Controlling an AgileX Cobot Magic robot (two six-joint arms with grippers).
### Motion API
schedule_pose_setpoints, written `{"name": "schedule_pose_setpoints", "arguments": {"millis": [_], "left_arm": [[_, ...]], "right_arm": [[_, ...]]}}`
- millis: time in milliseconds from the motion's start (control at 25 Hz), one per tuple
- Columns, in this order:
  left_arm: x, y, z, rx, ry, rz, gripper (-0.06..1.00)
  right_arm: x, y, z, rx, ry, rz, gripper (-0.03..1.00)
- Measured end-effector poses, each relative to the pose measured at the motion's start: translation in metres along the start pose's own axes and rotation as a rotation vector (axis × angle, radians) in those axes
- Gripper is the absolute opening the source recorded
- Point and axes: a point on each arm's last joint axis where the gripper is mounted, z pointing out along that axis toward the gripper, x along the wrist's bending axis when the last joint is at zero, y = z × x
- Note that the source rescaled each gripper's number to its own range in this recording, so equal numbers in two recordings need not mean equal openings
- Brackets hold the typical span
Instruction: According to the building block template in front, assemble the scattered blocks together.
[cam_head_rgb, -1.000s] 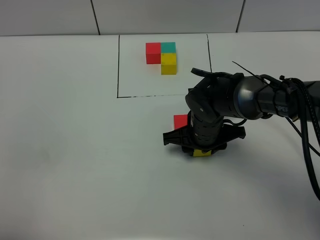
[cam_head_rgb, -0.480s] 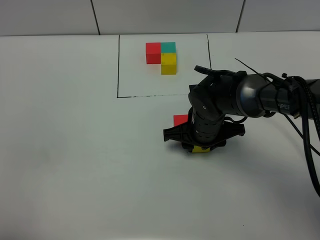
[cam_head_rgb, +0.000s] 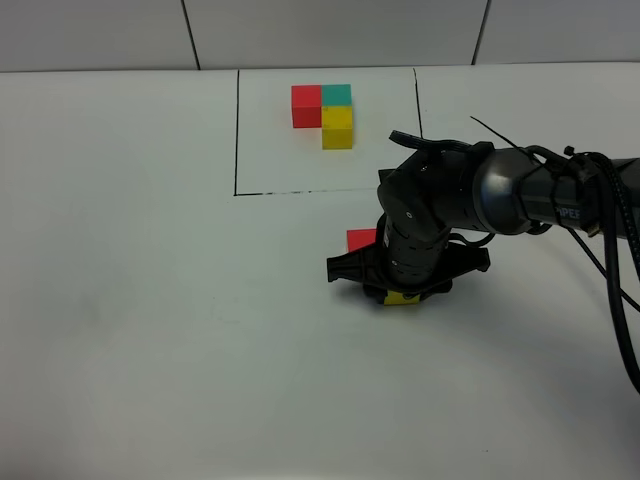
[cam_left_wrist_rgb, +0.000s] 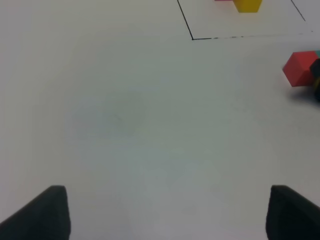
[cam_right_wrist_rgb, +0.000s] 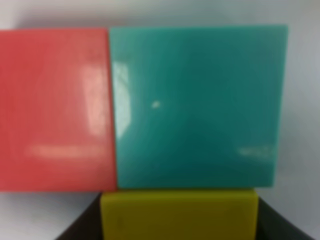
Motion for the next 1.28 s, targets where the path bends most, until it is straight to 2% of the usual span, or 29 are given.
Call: {"name": "schedule_pose_setpoints", "arguments": {"millis": [560, 640, 880, 1000, 1160, 1280], "left_arm": [[0.0000, 0.0000, 0.0000, 0.000, 0.000, 0.000, 0.70], [0.0000, 0.0000, 0.0000, 0.000, 0.000, 0.000, 0.70], [0.0000, 0.0000, 0.0000, 0.000, 0.000, 0.000, 0.70], [0.0000, 0.0000, 0.0000, 0.000, 0.000, 0.000, 0.70], [0.0000, 0.0000, 0.0000, 0.000, 0.000, 0.000, 0.70], [0.0000, 0.0000, 0.0000, 0.000, 0.000, 0.000, 0.70]], "right_arm": [[0.0019, 0.0045, 0.0003, -0.047, 0.025, 0.030, 0.02], [0.0025, 0.0054, 0.0003, -0.057, 0.033, 0.033, 0.12], [0.0039, 0.0072, 0.0000, -0.075, 0.047, 0.032, 0.59], [0.0039, 0.0074, -0.0001, -0.076, 0.047, 0.023, 0.77], [0.0039, 0.0076, -0.0010, -0.077, 0.046, 0.008, 0.92], [0.0027, 0.0065, -0.0044, -0.069, 0.039, 0.005, 0.96]]}}
